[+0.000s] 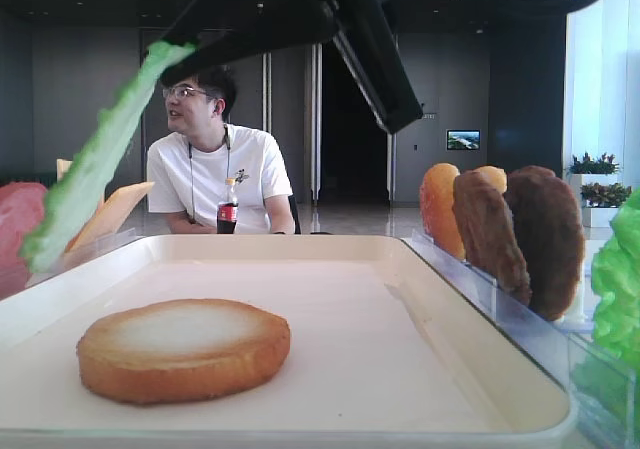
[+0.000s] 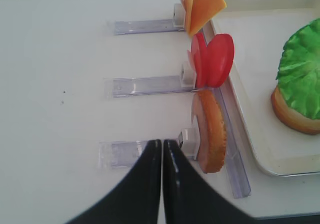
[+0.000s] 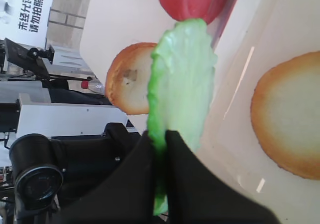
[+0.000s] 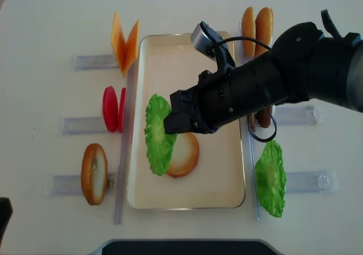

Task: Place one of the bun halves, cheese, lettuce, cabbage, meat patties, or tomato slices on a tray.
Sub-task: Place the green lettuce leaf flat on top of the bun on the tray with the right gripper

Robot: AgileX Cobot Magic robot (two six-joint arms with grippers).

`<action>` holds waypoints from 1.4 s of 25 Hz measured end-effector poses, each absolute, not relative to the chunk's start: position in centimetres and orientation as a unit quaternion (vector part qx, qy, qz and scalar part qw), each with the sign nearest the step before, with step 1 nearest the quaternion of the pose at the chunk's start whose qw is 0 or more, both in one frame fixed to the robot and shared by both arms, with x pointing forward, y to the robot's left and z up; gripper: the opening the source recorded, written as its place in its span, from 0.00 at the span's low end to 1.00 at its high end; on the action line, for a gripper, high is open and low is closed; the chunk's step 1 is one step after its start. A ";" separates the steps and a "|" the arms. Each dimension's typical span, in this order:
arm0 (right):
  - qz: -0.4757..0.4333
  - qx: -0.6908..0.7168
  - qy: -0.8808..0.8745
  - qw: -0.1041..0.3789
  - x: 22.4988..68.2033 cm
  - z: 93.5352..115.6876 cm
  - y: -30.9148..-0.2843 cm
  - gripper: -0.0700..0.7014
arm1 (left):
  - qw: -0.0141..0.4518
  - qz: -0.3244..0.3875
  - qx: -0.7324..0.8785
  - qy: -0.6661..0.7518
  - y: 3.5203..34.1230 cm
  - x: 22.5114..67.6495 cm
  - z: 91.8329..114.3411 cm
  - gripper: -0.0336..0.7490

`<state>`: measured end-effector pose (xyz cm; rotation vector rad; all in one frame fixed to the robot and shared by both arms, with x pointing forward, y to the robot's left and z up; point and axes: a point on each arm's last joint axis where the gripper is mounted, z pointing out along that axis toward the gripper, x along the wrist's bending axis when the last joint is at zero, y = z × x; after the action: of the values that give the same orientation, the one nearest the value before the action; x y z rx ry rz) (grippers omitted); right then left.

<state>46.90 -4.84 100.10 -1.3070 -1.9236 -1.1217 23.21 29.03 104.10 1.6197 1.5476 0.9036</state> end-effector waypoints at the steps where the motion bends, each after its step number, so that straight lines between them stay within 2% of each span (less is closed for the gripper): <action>1: -0.415 -0.489 -0.716 0.276 47.0 99.8 -4.8 0.15 | 0.355 0.350 0.627 0.599 29.0 23.2 104.1 0.04; 5: -0.402 -0.500 -0.713 0.284 47.4 98.3 -4.5 0.15 | 0.355 0.350 0.627 0.599 29.0 23.2 104.1 0.04; 24: -0.398 -0.500 -0.714 0.285 48.1 96.1 -4.0 0.15 | 0.355 0.350 0.627 0.599 29.0 23.2 104.1 0.04; 35: -0.397 -0.484 -0.718 0.306 47.7 96.2 -3.8 0.15 | 0.355 0.350 0.627 0.599 29.0 23.2 104.1 0.04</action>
<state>47.65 -3.84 96.22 -1.2802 -1.8992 -1.0493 23.21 29.03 104.10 1.6197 1.5476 0.9036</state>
